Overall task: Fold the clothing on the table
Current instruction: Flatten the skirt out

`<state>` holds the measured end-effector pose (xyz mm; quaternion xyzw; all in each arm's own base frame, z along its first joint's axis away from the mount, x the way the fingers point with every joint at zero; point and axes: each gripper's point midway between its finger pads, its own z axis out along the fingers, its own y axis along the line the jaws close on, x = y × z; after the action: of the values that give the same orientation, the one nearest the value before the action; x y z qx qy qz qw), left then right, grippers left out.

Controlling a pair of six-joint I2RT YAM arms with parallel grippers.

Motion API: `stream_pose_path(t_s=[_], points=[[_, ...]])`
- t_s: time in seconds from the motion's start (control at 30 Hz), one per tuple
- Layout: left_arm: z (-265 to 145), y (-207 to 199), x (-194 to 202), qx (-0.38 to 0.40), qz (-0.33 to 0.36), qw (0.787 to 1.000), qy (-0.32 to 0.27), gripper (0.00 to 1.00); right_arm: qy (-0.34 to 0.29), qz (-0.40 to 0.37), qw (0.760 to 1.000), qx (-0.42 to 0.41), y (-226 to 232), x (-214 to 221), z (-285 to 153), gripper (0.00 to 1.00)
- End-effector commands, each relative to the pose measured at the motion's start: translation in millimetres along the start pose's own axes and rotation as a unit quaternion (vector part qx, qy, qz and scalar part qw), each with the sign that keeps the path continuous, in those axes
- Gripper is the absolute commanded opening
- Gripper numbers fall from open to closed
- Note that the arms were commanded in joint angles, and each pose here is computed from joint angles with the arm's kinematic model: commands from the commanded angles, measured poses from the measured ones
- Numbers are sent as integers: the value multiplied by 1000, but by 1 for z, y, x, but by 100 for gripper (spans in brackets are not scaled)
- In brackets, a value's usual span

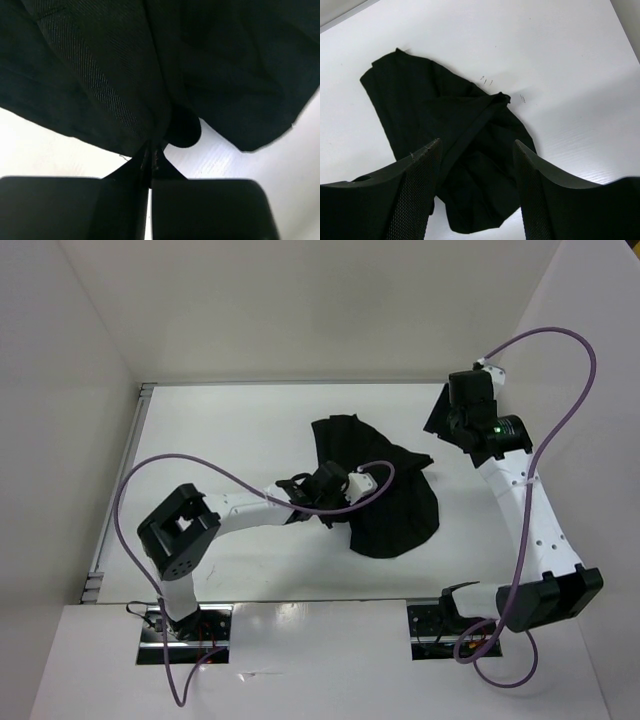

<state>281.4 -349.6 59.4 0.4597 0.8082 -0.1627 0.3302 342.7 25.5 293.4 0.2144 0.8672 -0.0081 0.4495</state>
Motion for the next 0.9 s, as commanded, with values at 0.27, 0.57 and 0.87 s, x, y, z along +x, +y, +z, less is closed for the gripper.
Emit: stream_pose_path(t_s=[0.27,0.57,0.87], points=[[-124,9,-100,-34,0,994,-100,0,32,6,999,3,-15,32,32,66],[-211,-30,-84,43,-52,987,-147,0,51,12,998,-26,-9,42,48,67],[-174,20,-60,-98,-89,985,-109,0,162,27,979,-121,29,103,75,65]])
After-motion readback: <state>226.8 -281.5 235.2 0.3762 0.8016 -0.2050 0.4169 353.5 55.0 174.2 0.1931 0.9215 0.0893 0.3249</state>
